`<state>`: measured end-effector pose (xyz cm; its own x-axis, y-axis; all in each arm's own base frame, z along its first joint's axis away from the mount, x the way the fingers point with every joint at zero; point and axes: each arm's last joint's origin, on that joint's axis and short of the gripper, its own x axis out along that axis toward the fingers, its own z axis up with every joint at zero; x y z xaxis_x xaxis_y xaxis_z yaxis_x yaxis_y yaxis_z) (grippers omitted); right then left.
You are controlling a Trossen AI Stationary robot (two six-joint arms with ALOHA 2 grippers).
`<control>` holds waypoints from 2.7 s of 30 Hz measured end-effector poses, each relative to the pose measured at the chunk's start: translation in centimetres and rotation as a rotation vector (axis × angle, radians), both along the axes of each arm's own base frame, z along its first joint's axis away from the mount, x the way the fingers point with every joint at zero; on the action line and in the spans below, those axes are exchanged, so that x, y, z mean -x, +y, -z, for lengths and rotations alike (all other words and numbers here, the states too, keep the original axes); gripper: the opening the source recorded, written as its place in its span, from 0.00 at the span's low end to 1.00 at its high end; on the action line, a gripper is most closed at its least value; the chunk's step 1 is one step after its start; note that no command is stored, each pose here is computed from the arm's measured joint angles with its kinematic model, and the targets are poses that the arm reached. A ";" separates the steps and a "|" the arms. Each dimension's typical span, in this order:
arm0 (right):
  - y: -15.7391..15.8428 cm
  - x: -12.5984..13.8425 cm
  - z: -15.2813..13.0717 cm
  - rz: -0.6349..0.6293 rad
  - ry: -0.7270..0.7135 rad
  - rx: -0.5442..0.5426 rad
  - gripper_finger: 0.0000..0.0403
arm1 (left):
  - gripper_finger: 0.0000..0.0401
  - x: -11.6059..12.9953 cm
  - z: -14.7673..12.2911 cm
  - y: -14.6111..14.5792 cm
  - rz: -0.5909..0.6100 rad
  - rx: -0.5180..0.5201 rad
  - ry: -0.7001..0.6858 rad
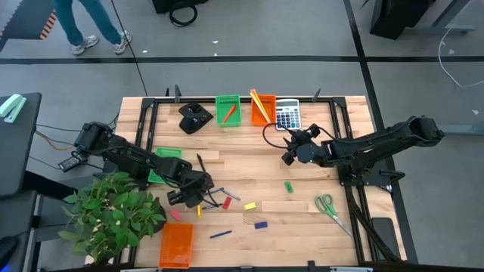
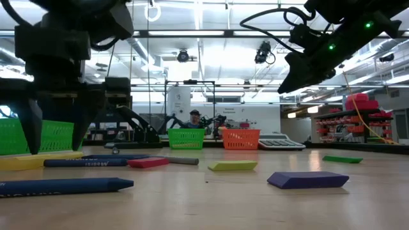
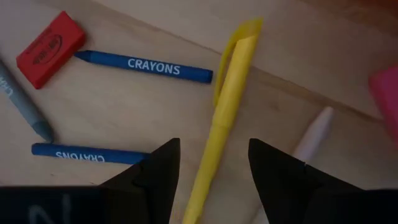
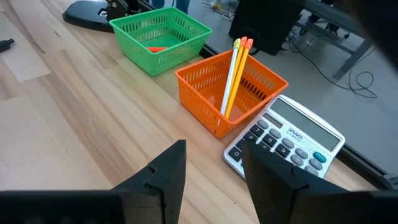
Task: Sort crayons/erasers/pens/pencils in bins
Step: Put the yellow pen into the top green bin
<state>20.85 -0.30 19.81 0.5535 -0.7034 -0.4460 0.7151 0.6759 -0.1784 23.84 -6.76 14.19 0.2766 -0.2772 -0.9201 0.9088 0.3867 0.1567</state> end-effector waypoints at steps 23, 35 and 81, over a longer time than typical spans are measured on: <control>0.0 0.0 0.1 -0.007 0.015 0.002 0.40 | 0.09 -0.2 1.9 0.0 0.070 -0.004 0.016; 0.0 0.0 0.1 -0.015 0.016 -0.004 0.40 | 0.15 -2.2 0.3 0.0 0.032 -0.064 -0.075; -0.2 1.2 1.1 0.051 0.125 -0.017 0.40 | 0.12 -7.4 -3.6 28.9 -1.713 0.445 -0.412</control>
